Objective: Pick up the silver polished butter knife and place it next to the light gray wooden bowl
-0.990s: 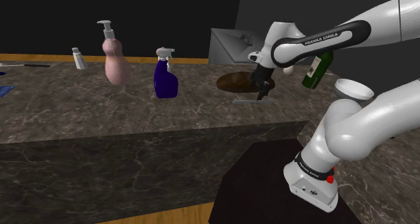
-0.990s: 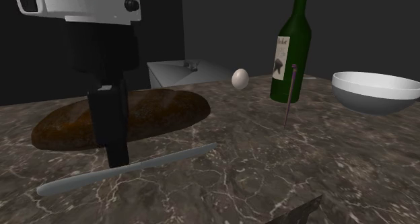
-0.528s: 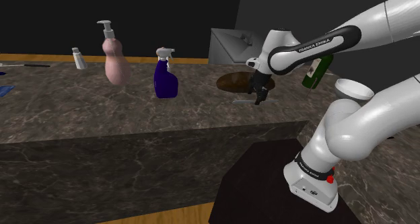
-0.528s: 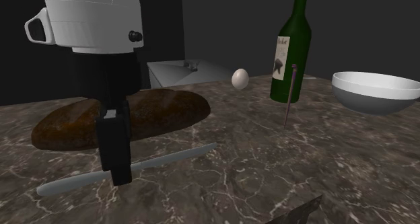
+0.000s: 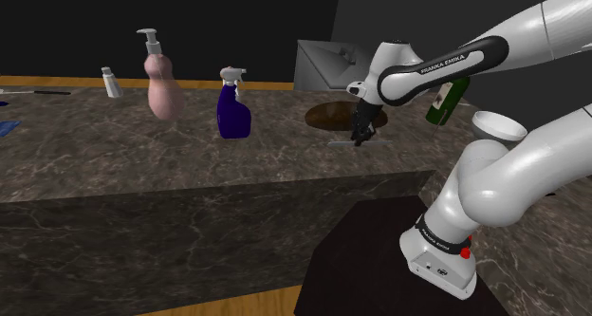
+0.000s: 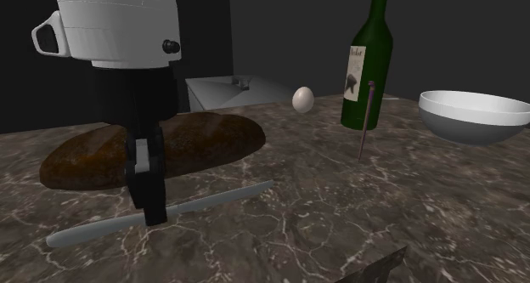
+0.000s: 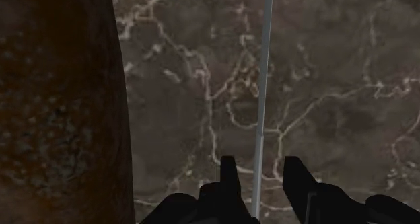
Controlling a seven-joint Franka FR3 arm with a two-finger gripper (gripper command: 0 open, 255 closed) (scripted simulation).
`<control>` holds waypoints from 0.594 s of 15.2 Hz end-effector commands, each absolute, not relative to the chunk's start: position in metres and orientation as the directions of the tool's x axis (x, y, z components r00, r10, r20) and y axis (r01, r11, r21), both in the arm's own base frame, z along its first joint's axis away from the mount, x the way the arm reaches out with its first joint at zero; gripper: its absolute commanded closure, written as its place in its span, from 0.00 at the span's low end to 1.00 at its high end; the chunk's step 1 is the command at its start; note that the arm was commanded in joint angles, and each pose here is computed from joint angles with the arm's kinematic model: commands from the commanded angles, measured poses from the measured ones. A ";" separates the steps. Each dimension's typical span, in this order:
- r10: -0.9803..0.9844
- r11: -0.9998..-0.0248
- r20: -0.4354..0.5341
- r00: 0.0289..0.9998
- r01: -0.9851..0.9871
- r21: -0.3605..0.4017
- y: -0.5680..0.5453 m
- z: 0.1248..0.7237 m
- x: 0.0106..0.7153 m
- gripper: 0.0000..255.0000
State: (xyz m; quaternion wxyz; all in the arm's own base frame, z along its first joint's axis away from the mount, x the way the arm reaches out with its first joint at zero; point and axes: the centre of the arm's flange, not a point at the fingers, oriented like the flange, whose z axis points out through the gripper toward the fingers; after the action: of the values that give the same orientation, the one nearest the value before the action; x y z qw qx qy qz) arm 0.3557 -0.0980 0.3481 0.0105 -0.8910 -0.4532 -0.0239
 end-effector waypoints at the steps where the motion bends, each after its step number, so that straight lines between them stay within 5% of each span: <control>1: 0.807 -0.589 0.052 0.588 0.808 0.003 -0.098 0.348 0.356 1.00; 9: 0.807 -0.589 0.052 0.588 0.808 0.003 -0.098 0.353 0.356 1.00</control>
State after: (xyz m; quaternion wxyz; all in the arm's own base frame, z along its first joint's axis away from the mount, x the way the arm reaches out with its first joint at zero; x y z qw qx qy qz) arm 0.3555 -0.0978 0.3508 0.0104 -0.8910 -0.4532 -0.0239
